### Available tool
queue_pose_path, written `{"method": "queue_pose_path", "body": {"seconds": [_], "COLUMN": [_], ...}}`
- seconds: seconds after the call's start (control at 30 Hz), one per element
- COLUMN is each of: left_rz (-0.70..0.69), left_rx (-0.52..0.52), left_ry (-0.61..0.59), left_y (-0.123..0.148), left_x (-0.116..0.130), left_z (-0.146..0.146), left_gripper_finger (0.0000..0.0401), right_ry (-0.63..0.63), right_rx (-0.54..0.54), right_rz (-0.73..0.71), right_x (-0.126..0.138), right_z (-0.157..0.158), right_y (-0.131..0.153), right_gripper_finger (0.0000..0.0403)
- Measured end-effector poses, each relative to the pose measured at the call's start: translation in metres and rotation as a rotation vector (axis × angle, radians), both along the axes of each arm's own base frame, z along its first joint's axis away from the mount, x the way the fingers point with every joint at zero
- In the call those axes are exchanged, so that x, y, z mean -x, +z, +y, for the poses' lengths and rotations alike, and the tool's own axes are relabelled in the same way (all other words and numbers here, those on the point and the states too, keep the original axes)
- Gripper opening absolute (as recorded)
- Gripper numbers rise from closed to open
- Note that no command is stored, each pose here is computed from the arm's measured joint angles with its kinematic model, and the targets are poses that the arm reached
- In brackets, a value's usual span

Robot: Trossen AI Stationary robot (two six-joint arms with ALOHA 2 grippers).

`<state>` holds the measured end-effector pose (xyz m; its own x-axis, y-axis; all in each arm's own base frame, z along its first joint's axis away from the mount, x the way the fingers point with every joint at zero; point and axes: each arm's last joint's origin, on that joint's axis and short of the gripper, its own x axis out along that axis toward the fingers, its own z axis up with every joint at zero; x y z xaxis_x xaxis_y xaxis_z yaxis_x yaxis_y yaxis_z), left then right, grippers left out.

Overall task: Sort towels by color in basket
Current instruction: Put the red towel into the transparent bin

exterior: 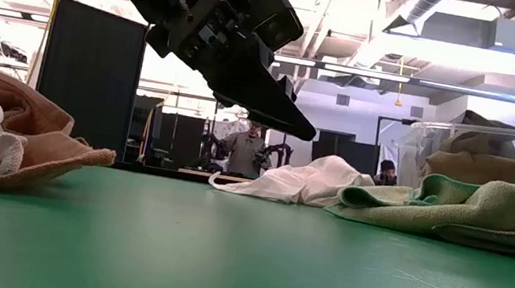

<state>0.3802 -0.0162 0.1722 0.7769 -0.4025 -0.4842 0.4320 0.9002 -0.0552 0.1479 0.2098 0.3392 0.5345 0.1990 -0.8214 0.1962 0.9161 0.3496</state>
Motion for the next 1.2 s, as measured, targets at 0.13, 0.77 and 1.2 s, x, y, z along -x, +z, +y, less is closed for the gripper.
{"method": "queue_pose_path", "body": {"seconds": [0.13, 0.77, 1.2], "left_rz": [0.002, 0.012, 0.021], "left_rx": [-0.003, -0.018, -0.002], "left_ry": [-0.002, -0.011, -0.002], "left_y": [0.0, -0.002, -0.002], "left_x": [0.0, 0.001, 0.001], "left_z": [0.0, 0.0, 0.0], "left_gripper_finger": [0.0174, 0.0174, 0.0174], "right_ry": [0.041, 0.144, 0.115], "right_rx": [0.052, 0.197, 0.029], "right_rz": [0.06, 0.385, 0.343], "right_x": [-0.013, -0.025, -0.02], "right_z": [0.009, 0.067, 0.052], "right_y": [-0.016, -0.103, -0.136], "right_gripper_finger": [0.0128, 0.0036, 0.0021]}}
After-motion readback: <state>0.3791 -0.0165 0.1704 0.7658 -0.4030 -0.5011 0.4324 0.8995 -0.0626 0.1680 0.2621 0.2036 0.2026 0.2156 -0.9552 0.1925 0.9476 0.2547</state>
